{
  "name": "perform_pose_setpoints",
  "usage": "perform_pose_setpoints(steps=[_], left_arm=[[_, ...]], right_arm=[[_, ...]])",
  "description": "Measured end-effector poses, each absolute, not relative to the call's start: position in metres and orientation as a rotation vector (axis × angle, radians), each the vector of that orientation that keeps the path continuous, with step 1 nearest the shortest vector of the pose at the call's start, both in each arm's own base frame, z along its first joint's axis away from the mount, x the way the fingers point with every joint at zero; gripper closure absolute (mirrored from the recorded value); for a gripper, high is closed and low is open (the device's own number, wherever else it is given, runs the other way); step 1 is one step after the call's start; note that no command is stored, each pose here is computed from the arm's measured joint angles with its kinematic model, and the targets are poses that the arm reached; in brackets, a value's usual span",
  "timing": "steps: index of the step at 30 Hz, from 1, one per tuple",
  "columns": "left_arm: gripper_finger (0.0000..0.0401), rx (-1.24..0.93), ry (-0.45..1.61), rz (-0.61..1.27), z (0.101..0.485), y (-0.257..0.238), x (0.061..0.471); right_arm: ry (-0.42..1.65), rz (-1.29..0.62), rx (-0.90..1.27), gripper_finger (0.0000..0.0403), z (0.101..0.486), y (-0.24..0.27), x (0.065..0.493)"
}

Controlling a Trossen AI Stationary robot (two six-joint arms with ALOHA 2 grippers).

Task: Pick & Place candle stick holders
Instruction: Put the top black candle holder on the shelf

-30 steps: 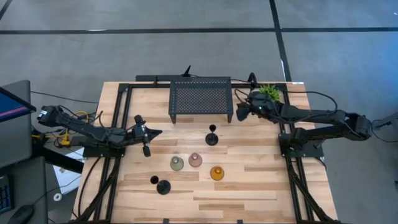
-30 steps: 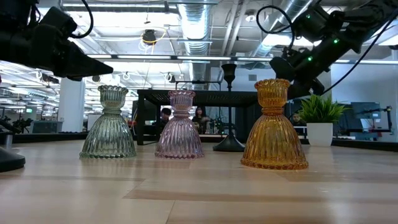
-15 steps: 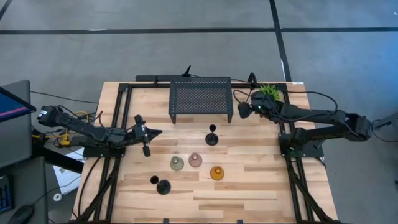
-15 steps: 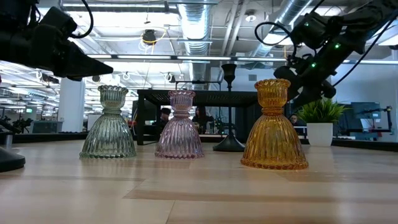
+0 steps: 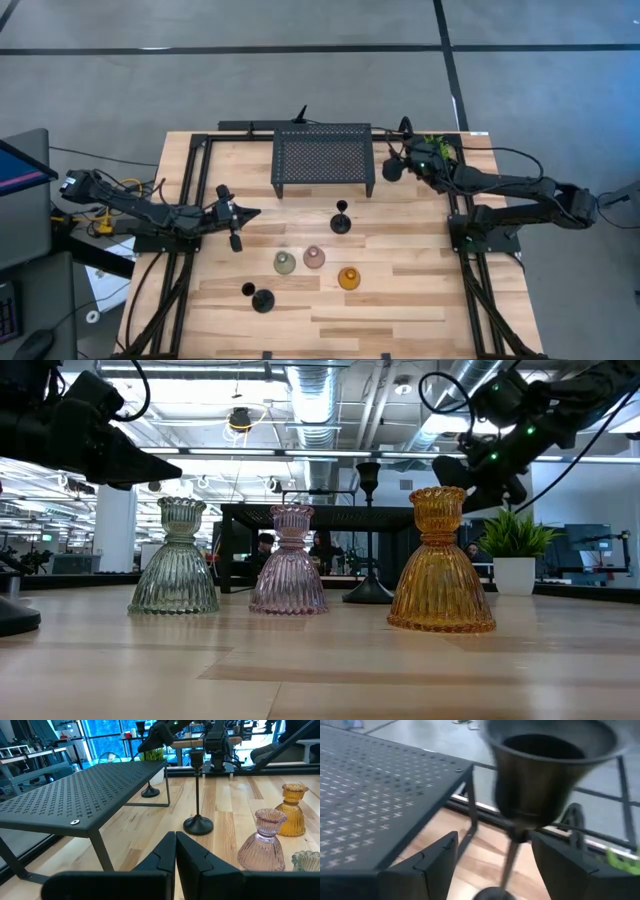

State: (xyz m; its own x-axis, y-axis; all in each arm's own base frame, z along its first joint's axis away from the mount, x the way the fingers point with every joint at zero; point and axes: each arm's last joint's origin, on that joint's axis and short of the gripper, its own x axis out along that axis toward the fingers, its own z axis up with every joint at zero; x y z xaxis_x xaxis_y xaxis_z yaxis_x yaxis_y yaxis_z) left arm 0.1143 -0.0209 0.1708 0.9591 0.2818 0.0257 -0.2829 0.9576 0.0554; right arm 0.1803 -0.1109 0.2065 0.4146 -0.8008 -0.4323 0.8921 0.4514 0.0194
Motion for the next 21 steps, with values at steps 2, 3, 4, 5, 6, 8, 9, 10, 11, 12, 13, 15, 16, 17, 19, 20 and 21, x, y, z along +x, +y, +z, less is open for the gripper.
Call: perform_pose_setpoints(steps=[2, 3, 4, 5, 6, 8, 9, 10, 11, 12, 13, 15, 16, 17, 19, 20, 21], left_arm=[[0.0390, 0.059, -0.017, 0.286, 0.1707, -0.0210, 0.1143], [0.0390, 0.059, -0.017, 0.287, 0.1706, -0.0209, 0.1143], [0.0390, 0.059, -0.017, 0.287, 0.1708, -0.0209, 0.1143], [0.0390, 0.059, -0.017, 0.286, 0.1708, -0.0210, 0.1143], [0.0390, 0.059, -0.017, 0.286, 0.1707, -0.0209, 0.1143], [0.0390, 0.059, -0.017, 0.287, 0.1708, -0.0209, 0.1143], [0.0390, 0.059, -0.017, 0.286, 0.1708, -0.0209, 0.1143], [0.0390, 0.059, -0.017, 0.286, 0.1708, -0.0209, 0.1143], [0.0390, 0.059, -0.017, 0.286, 0.1707, -0.0210, 0.1143], [0.0390, 0.059, -0.017, 0.286, 0.1706, -0.0209, 0.1143], [0.0390, 0.059, -0.017, 0.286, 0.1707, -0.0209, 0.1143], [0.0390, 0.059, -0.017, 0.286, 0.1707, -0.0209, 0.1144], [0.0390, 0.059, -0.017, 0.286, 0.1708, -0.0209, 0.1143], [0.0390, 0.059, -0.017, 0.287, 0.1707, -0.0209, 0.1144], [0.0390, 0.059, -0.017, 0.286, 0.1708, -0.0210, 0.1143], [0.0390, 0.059, -0.017, 0.286, 0.1708, -0.0209, 0.1143], [0.0390, 0.059, -0.017, 0.286, 0.1707, -0.0209, 0.1144]], right_arm=[[0.401, -1.081, 0.243, 0.0175, 0.2065, -0.1112, 0.1800], [0.405, -1.079, 0.235, 0.0185, 0.2065, -0.1113, 0.1800], [0.405, -1.078, 0.231, 0.0196, 0.2067, -0.1113, 0.1801], [0.404, -1.078, 0.230, 0.0208, 0.2068, -0.1113, 0.1802], [0.405, -1.077, 0.230, 0.0222, 0.2068, -0.1113, 0.1802], [0.407, -1.077, 0.227, 0.0253, 0.2067, -0.1113, 0.1801], [0.409, -1.076, 0.224, 0.0269, 0.2067, -0.1113, 0.1801], [0.415, -1.073, 0.214, 0.0286, 0.2067, -0.1112, 0.1801], [0.420, -1.071, 0.206, 0.0302, 0.2067, -0.1112, 0.1802], [0.421, -1.069, 0.204, 0.0319, 0.2067, -0.1109, 0.1804], [0.421, -1.068, 0.203, 0.0335, 0.2067, -0.1107, 0.1805], [0.423, -1.067, 0.203, 0.0366, 0.2066, -0.1106, 0.1804], [0.427, -1.066, 0.197, 0.0382, 0.2066, -0.1106, 0.1804], [0.434, -1.062, 0.184, 0.0391, 0.2066, -0.1106, 0.1804], [0.442, -1.056, 0.167, 0.0392, 0.2073, -0.1103, 0.1800], [0.440, -1.055, 0.167, 0.0391, 0.2079, -0.1100, 0.1795], [0.436, -1.055, 0.167, 0.0390, 0.2092, -0.1097, 0.1789]])
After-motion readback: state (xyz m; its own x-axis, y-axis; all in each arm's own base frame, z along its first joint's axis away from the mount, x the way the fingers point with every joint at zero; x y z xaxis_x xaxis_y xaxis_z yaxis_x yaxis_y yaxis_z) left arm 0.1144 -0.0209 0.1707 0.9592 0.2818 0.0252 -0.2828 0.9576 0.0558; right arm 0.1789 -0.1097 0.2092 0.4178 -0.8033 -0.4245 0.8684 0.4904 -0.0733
